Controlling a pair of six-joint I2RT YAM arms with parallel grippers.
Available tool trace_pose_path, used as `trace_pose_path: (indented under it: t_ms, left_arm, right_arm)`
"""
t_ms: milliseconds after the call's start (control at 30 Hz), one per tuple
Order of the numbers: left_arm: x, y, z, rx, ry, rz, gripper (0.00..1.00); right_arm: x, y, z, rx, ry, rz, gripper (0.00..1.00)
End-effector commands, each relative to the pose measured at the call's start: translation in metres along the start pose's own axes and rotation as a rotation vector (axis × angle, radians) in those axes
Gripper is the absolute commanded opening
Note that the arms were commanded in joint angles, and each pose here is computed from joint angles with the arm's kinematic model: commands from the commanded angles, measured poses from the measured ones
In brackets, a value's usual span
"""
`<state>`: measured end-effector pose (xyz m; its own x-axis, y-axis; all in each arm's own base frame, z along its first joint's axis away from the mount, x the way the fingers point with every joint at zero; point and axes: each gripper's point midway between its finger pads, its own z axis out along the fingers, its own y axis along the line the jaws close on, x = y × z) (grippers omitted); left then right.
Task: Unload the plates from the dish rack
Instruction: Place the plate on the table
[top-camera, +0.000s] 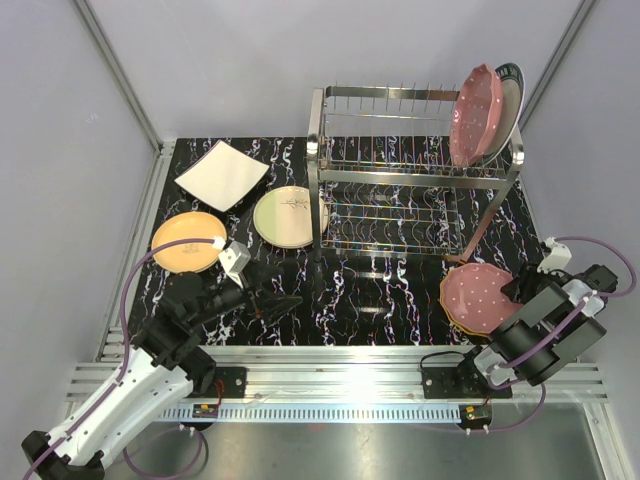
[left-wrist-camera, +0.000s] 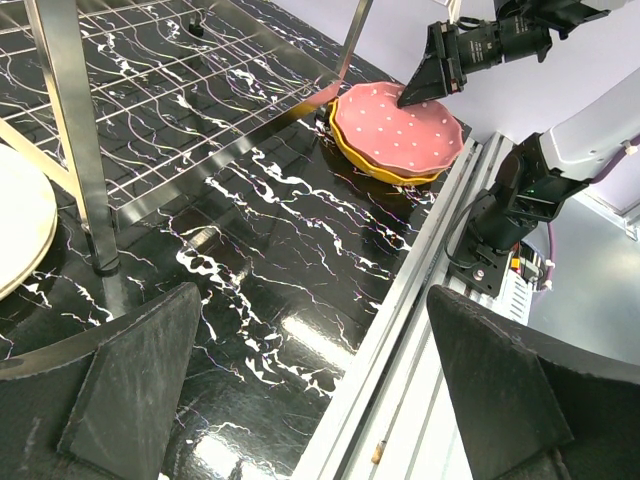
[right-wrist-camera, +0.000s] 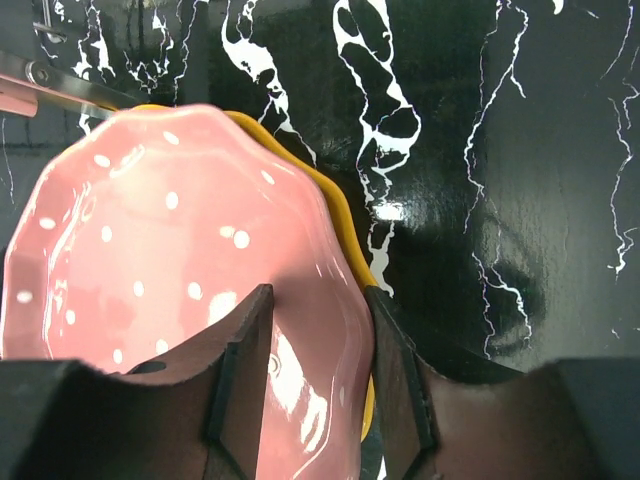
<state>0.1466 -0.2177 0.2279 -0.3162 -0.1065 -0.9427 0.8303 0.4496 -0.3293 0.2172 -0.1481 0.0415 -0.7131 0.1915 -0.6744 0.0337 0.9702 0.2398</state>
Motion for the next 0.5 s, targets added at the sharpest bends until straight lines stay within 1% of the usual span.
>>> trace_pose_path:
  t_ms: [0,100,233,267,467]
  left_arm:
    - [-0.026,-0.01,0.0,0.032,-0.063,0.053,0.99]
    - [-0.027,-0.01,-0.001,0.031,-0.065,0.054,0.99]
    - [-0.026,-0.01,0.0,0.029,-0.063,0.052,0.99]
    - [-0.026,-0.01,0.0,0.03,-0.061,0.052,0.99]
    - [-0.027,-0.01,-0.001,0.027,-0.063,0.052,0.99]
  right_arm:
    - [0.024,-0.016,0.001,0.056,0.089,-0.073,0.49]
    - [0.027,-0.016,0.002,0.047,0.09,-0.062,0.49]
    - [0.025,-0.014,0.0,0.042,0.086,-0.068,0.54]
    - [0.024,-0.013,-0.002,0.04,0.084,-0.068,0.57]
    - [0.004,-0.005,-0.02,0.052,0.049,-0.088,0.67]
